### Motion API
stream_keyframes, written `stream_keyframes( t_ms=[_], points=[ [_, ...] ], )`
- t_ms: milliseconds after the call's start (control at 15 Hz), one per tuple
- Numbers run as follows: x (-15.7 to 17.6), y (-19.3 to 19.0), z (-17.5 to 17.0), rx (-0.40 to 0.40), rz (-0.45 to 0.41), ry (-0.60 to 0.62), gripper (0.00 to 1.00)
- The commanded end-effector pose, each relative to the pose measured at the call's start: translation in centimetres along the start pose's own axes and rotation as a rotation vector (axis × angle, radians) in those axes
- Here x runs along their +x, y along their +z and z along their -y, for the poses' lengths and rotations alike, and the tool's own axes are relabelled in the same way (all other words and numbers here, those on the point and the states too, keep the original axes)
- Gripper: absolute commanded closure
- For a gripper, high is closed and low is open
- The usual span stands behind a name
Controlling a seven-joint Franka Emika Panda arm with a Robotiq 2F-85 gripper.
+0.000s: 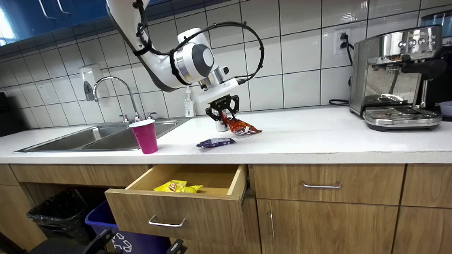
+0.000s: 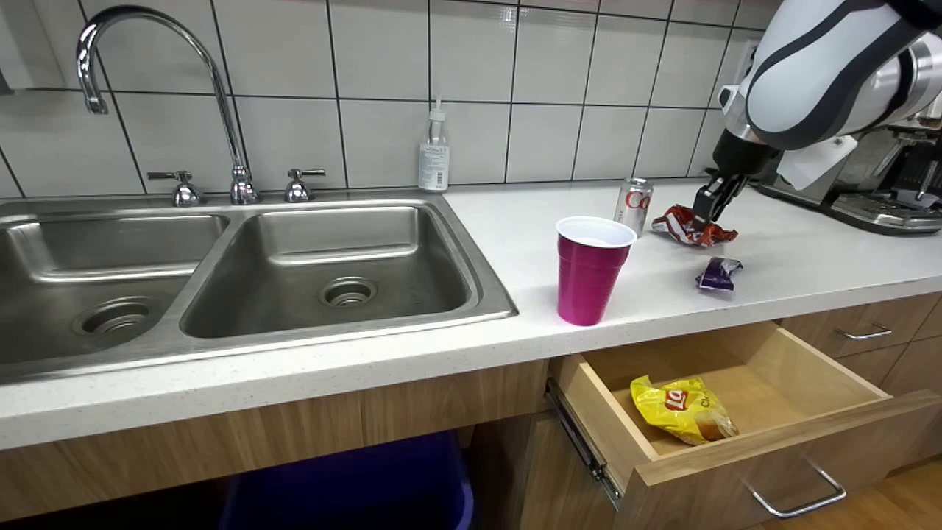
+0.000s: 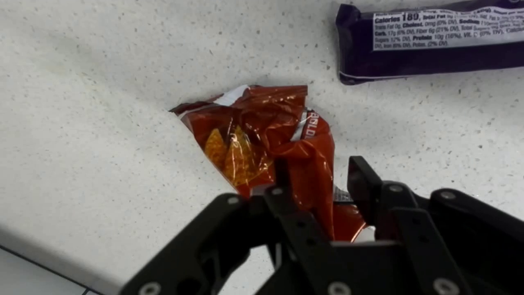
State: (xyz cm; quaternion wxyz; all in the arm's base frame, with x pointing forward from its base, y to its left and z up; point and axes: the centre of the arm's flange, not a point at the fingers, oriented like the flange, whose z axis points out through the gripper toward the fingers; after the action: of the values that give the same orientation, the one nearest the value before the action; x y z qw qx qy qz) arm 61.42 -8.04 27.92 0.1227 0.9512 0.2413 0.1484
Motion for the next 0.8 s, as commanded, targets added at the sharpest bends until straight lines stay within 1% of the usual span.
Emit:
stream_keyframes(
  t_ms=[0, 67, 133, 600, 733],
  points=[
    [0.4, -0.3, -0.2, -0.015, -0.008, -0.003, 0.88],
    [0.3, -0.3, -0.2, -0.015, -0.008, -0.004, 0.97],
    [0.3, -0.4, -0.2, -0.015, -0.008, -0.005, 1.00],
    [0.1, -0.4, -0.2, -0.014, -0.005, -0.001, 1.00],
    [0.0, -1.3, -0.4, -0.021, -0.003, 0.013, 1.00]
  ],
)
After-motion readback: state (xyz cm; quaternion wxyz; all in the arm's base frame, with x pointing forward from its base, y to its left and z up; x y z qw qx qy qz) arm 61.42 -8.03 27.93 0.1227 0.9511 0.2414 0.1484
